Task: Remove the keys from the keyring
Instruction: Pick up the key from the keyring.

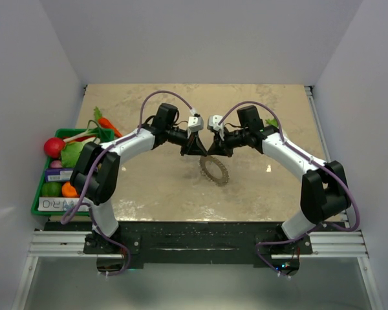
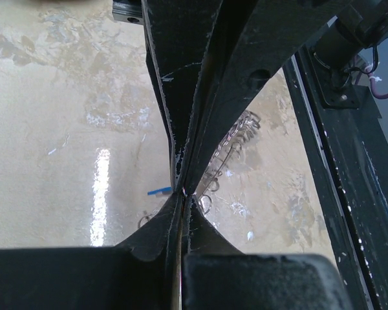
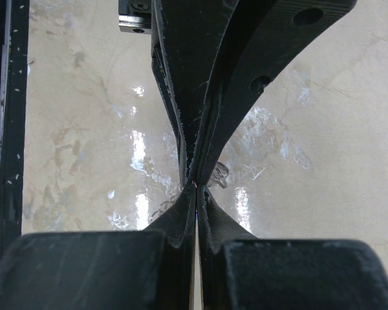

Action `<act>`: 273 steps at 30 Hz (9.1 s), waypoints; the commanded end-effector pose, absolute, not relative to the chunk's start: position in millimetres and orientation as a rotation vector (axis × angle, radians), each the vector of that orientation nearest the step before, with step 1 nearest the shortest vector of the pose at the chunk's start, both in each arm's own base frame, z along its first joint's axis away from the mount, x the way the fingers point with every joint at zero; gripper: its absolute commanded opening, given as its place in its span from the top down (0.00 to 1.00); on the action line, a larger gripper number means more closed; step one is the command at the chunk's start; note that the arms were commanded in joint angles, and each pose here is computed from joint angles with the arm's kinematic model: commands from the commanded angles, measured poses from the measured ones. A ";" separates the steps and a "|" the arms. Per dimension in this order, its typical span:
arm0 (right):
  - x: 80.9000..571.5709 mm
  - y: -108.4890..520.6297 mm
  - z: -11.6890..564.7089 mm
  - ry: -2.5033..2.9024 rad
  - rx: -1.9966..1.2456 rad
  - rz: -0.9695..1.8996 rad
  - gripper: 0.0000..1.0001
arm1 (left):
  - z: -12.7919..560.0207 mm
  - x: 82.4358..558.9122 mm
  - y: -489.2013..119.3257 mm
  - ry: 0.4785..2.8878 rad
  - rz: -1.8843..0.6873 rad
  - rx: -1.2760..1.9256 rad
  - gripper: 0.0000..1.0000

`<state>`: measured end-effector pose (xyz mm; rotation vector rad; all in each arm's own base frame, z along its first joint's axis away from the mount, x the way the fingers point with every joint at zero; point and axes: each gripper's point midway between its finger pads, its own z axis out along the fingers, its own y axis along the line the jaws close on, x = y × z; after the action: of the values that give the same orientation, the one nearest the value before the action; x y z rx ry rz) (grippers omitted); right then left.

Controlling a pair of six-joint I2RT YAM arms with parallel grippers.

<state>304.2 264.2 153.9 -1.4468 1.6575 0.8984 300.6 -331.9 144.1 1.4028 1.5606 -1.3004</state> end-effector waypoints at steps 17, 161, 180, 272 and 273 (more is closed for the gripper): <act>300.5 255.5 224.6 1.462 -1.420 0.934 0.52 | 180.4 288.3 -329.6 1.377 -1.242 1.538 1.00; 270.8 273.8 173.8 1.536 -1.540 1.113 0.98 | 230.5 266.7 -316.8 1.182 -1.129 1.611 1.00; 294.8 263.6 188.7 1.557 -1.473 0.874 1.00 | 230.5 288.9 -318.4 1.282 -1.040 1.523 1.00; 300.5 253.8 255.3 1.419 -1.385 0.671 1.00 | 249.8 333.0 -314.7 1.447 -0.914 1.098 0.58; 301.5 253.4 255.4 1.420 -1.385 0.667 1.00 | 250.1 331.7 -314.6 1.447 -0.919 1.097 0.58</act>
<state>304.9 251.4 239.7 -1.3750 1.4926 0.6643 321.6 -315.9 227.6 1.1801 1.4781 -0.9805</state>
